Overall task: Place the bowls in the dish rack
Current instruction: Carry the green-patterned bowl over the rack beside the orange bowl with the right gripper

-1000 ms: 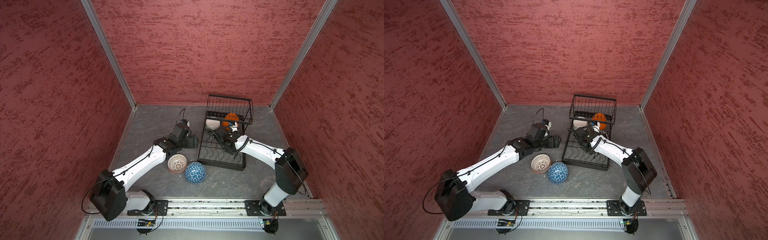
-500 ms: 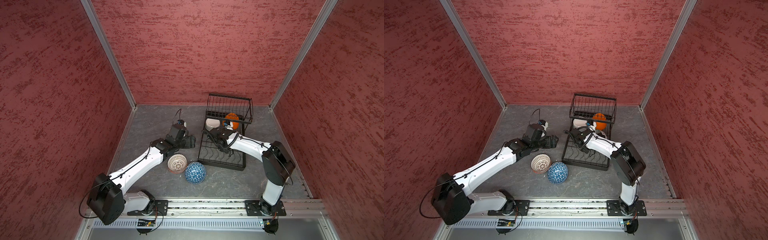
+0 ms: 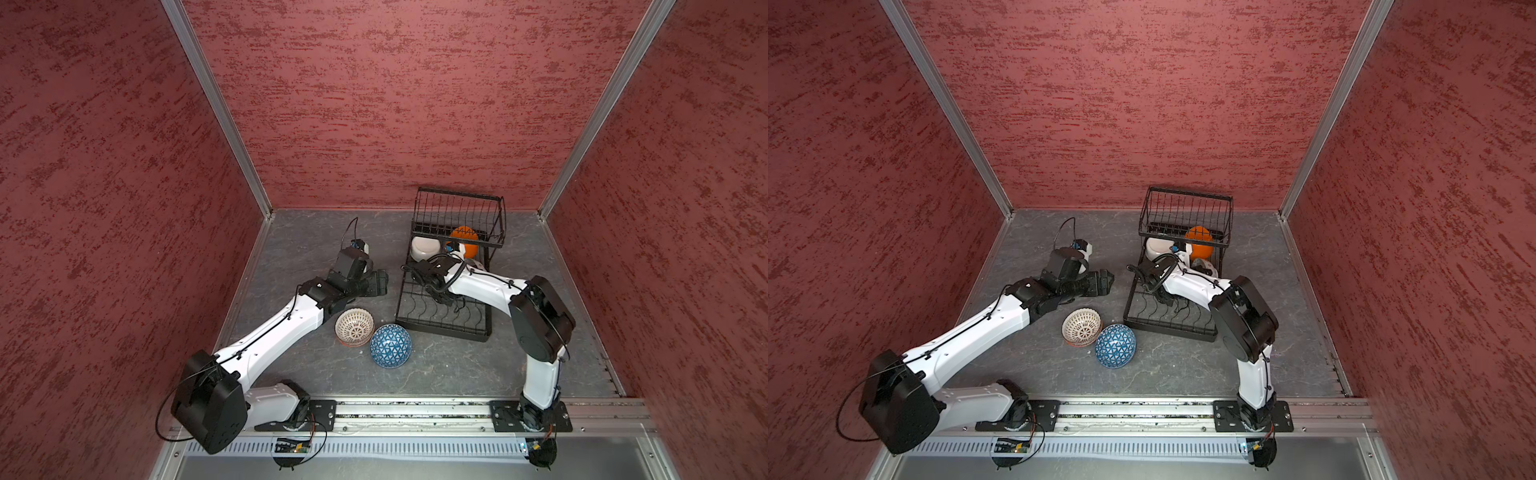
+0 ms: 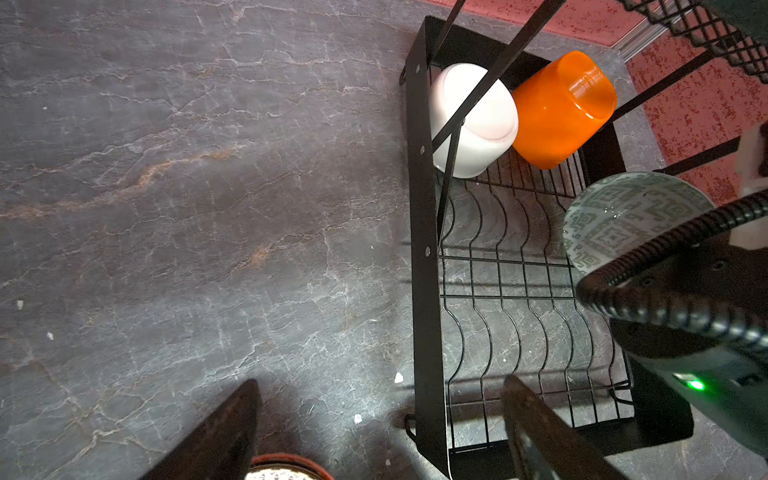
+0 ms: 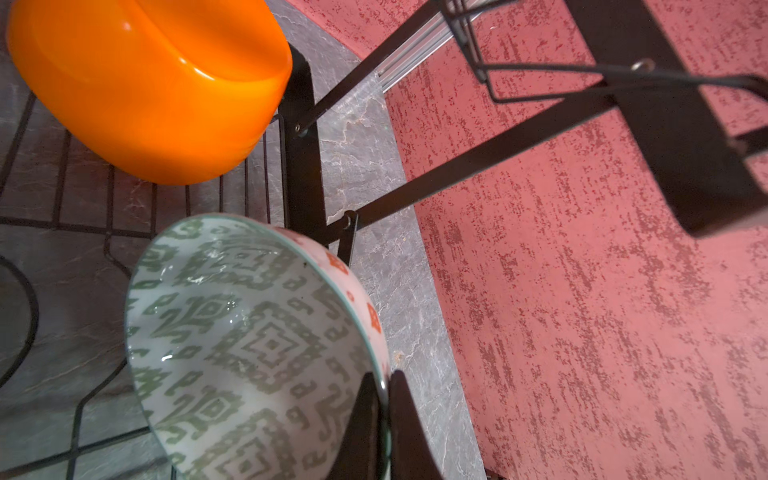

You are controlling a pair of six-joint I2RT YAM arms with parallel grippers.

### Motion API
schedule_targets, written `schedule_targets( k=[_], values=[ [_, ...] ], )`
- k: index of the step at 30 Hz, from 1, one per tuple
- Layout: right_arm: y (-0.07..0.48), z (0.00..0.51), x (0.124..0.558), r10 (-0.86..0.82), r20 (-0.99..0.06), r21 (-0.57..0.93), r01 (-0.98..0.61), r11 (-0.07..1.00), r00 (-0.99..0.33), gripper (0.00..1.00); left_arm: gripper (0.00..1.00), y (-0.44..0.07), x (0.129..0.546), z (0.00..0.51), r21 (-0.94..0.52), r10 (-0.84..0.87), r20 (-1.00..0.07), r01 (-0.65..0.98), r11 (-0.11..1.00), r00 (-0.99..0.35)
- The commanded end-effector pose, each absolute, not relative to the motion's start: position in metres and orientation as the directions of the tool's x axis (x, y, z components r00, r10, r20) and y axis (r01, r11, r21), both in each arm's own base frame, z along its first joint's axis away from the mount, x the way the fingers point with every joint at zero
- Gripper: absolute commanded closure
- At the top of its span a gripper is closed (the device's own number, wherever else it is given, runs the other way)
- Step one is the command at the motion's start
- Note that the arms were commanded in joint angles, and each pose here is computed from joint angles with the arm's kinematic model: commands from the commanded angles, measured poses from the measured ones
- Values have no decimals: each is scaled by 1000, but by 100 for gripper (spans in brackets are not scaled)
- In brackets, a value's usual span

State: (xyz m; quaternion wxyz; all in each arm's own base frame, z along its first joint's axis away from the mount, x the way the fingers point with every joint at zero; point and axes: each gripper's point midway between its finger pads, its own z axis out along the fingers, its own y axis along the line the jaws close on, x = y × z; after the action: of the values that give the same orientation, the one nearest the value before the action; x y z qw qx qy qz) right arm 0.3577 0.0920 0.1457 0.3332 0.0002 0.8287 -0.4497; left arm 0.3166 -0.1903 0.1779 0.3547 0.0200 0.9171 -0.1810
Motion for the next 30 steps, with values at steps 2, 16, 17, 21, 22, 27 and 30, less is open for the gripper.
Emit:
schedule_targets(
  k=[2, 16, 17, 21, 22, 27, 30],
  values=[
    [91, 166, 366, -310, -624, -727, 389, 565, -717, 100, 10, -188, 316, 179, -324, -97, -663, 167, 931, -742],
    [94, 159, 377, -317, -642, -726, 419, 546, -698, 100, 10, -180, 314, 179, -320, -102, -663, 158, 934, -741],
    [94, 158, 377, -316, -643, -725, 421, 545, -698, 100, 10, -180, 314, 179, -319, -102, -664, 158, 934, -741],
    [94, 153, 378, -301, -646, -718, 426, 550, -701, 100, 10, -179, 313, 179, -320, -103, -662, 155, 935, -743],
    [94, 152, 378, -298, -647, -717, 425, 553, -702, 100, 10, -179, 313, 179, -319, -100, -663, 158, 935, -742],
    [87, 156, 369, -261, -671, -695, 466, 548, -694, 100, 10, -178, 312, 178, -317, -99, -661, 157, 935, -744],
    [81, 158, 363, -249, -678, -695, 492, 525, -691, 100, 10, -179, 312, 179, -320, -99, -661, 160, 934, -744]
  ],
)
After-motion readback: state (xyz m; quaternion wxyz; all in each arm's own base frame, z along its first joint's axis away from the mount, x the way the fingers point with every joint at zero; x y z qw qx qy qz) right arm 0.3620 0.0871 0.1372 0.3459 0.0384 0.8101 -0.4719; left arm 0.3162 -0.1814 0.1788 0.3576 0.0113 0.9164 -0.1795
